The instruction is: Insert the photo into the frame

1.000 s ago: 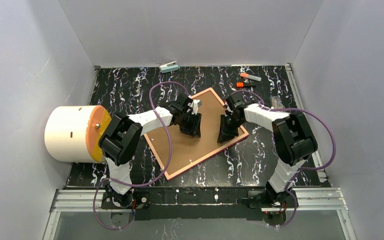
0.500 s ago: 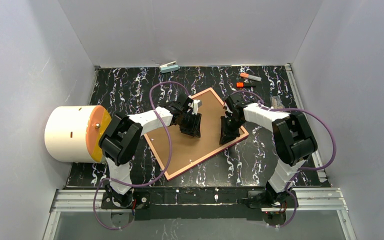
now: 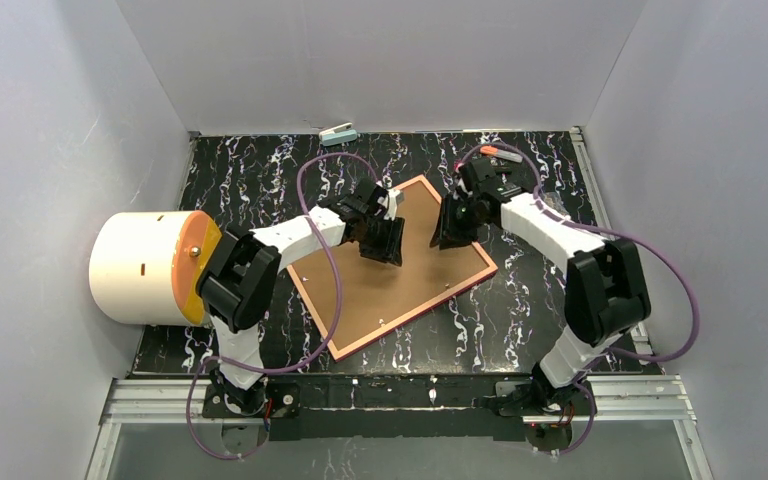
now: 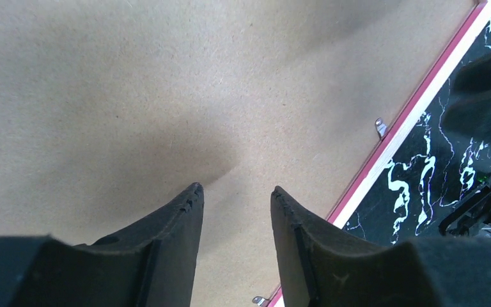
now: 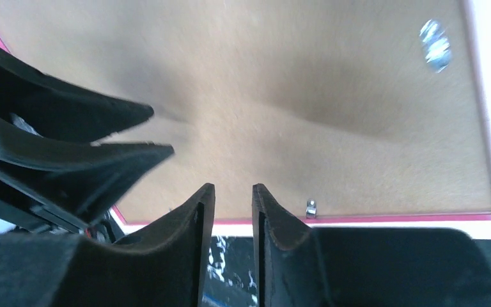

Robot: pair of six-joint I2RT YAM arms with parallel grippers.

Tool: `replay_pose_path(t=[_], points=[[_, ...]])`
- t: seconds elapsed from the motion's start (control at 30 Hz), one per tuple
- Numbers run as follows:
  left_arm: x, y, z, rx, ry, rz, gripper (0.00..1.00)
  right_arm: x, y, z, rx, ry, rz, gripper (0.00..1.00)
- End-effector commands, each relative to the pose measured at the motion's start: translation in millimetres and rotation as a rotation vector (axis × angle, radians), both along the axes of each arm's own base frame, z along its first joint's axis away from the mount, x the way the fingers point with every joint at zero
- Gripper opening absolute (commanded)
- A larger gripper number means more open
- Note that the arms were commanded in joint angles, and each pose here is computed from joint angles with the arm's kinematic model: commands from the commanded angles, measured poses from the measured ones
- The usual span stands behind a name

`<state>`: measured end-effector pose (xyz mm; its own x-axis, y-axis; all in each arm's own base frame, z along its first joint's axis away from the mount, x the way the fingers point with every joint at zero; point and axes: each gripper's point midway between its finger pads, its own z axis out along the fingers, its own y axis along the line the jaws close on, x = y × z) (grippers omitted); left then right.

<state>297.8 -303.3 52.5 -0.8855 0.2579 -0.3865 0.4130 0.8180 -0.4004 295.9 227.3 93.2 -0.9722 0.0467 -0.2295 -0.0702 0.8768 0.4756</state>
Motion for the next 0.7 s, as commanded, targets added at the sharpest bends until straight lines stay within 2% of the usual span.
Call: replay_pose_path(t=[0.0, 0.17, 0.37, 0.67], points=[[10.2, 2.4, 39.0, -0.007, -0.094, 0.013, 0.44, 53.0, -7.5, 53.5, 0.007, -0.259, -0.15, 0.4], [15.7, 15.8, 46.2, 0.038, -0.148, 0.069, 0.5, 81.6, -16.4, 59.3, -0.011, -0.336, -0.232, 0.5], [10.3, 25.3, 37.3, 0.076, -0.131, 0.089, 0.5, 91.6, -16.0, 20.7, -0.064, -0.226, -0.191, 0.49], [-1.9, 36.9, 15.4, 0.122, -0.093, 0.081, 0.46, 100.3, -26.3, -19.8, -0.13, -0.173, -0.123, 0.47]])
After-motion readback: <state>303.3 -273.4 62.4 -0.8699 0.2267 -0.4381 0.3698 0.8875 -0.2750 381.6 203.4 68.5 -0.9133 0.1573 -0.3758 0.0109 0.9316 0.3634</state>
